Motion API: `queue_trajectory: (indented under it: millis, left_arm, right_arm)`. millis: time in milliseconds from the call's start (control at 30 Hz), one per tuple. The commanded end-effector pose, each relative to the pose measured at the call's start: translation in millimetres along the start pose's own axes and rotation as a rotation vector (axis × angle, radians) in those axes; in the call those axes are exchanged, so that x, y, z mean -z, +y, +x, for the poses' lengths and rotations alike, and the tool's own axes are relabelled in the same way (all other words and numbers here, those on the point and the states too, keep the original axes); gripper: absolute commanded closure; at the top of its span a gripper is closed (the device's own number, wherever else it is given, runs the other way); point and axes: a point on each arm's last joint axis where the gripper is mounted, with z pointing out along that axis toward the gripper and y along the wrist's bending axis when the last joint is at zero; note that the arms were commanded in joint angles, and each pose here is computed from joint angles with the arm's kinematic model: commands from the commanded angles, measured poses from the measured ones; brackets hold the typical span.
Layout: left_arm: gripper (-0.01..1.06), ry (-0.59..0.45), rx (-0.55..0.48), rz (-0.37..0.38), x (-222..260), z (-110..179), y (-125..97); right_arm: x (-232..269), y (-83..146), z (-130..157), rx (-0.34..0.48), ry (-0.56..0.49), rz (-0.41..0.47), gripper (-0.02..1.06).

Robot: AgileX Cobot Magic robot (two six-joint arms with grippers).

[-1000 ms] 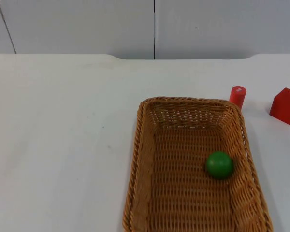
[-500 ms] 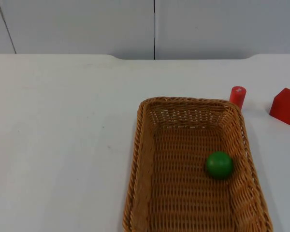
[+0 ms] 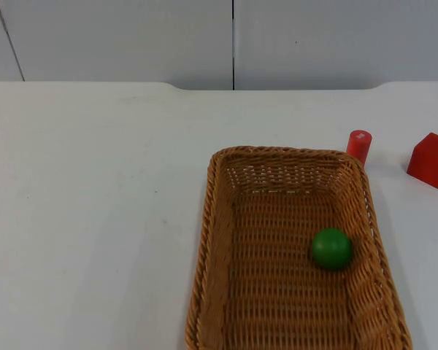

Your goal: Pick up the basket with the left hand and place the object to the left of the red cylinder into the basket with the right hand.

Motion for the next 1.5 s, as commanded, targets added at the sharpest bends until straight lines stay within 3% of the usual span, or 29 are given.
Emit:
queue_trajectory:
  millis: [0, 67, 200, 433, 767, 1467]
  left_arm:
    - [0.0, -0.002, 0.006, -0.026, 6, 7, 1]
    - [0.0, -0.019, -0.017, -0.051, 16, 16, 1]
    - [0.0, 0.008, 0.039, -0.09, 16, 24, 4]
    - [0.0, 0.121, 0.082, -0.12, -2, 44, 10]
    - [0.0, 0.117, 0.072, -0.135, 0, 43, 11]
    - [0.0, 0.12, 0.04, -0.161, 0, 43, 13]
  right_arm:
    - [3, 0, 8, 0.007, 0.035, -0.004, 0.29]
    - [1, -1, 17, -0.018, 0.128, -0.006, 0.29]
    - [-9, -1, 26, -0.023, 0.177, -0.01, 0.29]
    - [-10, -3, 23, -0.017, 0.133, 0.011, 0.29]
    - [-20, -4, 22, -0.006, 0.076, 0.024, 0.29]
    - [-20, -4, 22, -0.003, 0.076, 0.029, 0.29]
